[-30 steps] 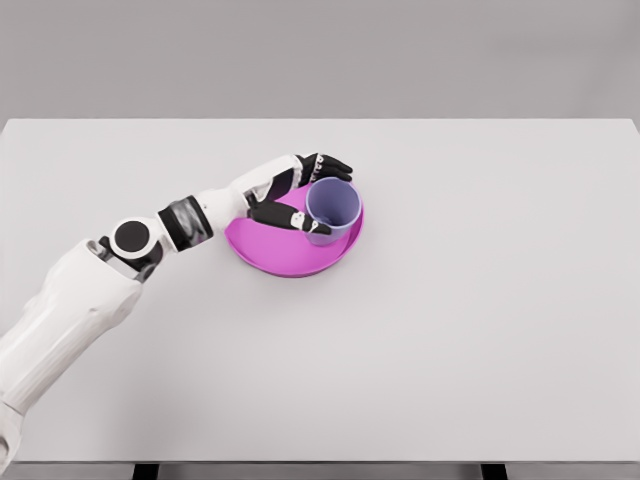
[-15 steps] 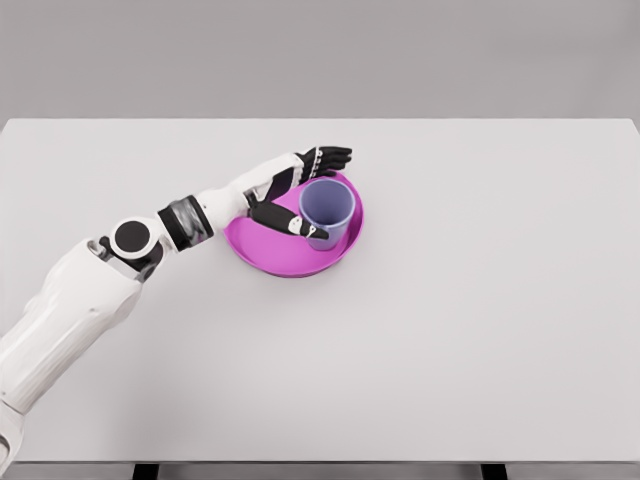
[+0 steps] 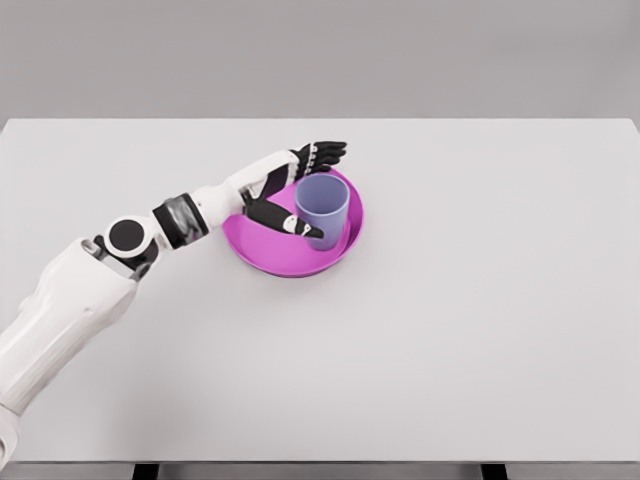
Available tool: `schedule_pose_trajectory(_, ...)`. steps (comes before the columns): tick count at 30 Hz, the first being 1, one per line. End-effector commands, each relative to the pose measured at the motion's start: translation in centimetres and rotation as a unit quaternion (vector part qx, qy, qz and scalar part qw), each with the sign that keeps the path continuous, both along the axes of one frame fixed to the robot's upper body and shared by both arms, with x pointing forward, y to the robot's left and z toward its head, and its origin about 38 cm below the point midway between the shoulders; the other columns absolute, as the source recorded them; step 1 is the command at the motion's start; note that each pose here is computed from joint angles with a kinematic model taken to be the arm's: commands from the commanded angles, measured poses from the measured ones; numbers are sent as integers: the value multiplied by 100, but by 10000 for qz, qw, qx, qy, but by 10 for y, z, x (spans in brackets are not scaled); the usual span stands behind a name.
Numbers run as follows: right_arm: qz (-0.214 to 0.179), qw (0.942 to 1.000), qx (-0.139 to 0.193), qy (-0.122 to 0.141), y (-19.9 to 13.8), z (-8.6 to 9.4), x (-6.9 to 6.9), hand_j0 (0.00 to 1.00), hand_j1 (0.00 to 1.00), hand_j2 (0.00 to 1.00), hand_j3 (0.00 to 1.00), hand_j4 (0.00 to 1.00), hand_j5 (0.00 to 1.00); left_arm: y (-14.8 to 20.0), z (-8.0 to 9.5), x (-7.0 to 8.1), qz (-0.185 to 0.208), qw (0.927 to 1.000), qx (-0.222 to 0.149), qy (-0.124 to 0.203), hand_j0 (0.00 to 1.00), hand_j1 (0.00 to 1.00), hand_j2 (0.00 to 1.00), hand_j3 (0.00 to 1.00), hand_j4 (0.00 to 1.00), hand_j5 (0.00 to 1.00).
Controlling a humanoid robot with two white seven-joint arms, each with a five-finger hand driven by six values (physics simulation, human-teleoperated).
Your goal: Flip the cup with left arm and place it on the plate
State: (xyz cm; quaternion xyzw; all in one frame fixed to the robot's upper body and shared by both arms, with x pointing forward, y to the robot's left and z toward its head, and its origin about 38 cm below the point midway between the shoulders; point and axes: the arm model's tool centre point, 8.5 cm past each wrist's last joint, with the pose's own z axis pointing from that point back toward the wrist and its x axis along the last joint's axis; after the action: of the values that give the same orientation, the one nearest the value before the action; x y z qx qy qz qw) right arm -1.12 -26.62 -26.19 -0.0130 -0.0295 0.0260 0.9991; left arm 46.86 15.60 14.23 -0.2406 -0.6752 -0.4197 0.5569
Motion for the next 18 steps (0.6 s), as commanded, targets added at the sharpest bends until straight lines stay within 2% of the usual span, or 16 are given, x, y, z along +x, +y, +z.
schedule_pose_trajectory(1, -1, 10000, 7, 6, 0, 0, 0, 100, 100, 100, 100, 100, 100, 3, 1, 2, 59, 10000, -23, 20, 100, 100, 100, 100, 100, 100)
schedule_pose_trajectory(4, 0, 10000, -1, -2, 0, 0, 0, 100, 100, 100, 100, 100, 100, 9, 2, 6, 159, 9999, -34, 19, 100, 100, 100, 100, 100, 100)
schedule_pose_trajectory(6, 0, 10000, 7, -1, 0, 0, 0, 100, 100, 100, 100, 100, 100, 15, -4, 9, 258, 9996, 22, 100, 100, 100, 100, 100, 100, 100)
schedule_pose_trajectory(11, 0, 10000, 7, -1, 0, 0, 0, 100, 100, 100, 100, 100, 100, 14, -4, 6, 225, 9997, 4, 81, 100, 100, 100, 100, 100, 100)
schedule_pose_trajectory(13, 0, 10000, -1, -2, 0, 0, 0, 100, 100, 100, 100, 100, 100, 45, -6, 7, 421, 9988, 255, 67, 100, 100, 100, 100, 100, 100)
schedule_pose_trajectory(18, -8, 10000, -1, -2, 0, 0, 0, 100, 100, 100, 100, 100, 100, 77, -3, 9, 650, 9965, 530, 4, 100, 100, 100, 100, 100, 100)
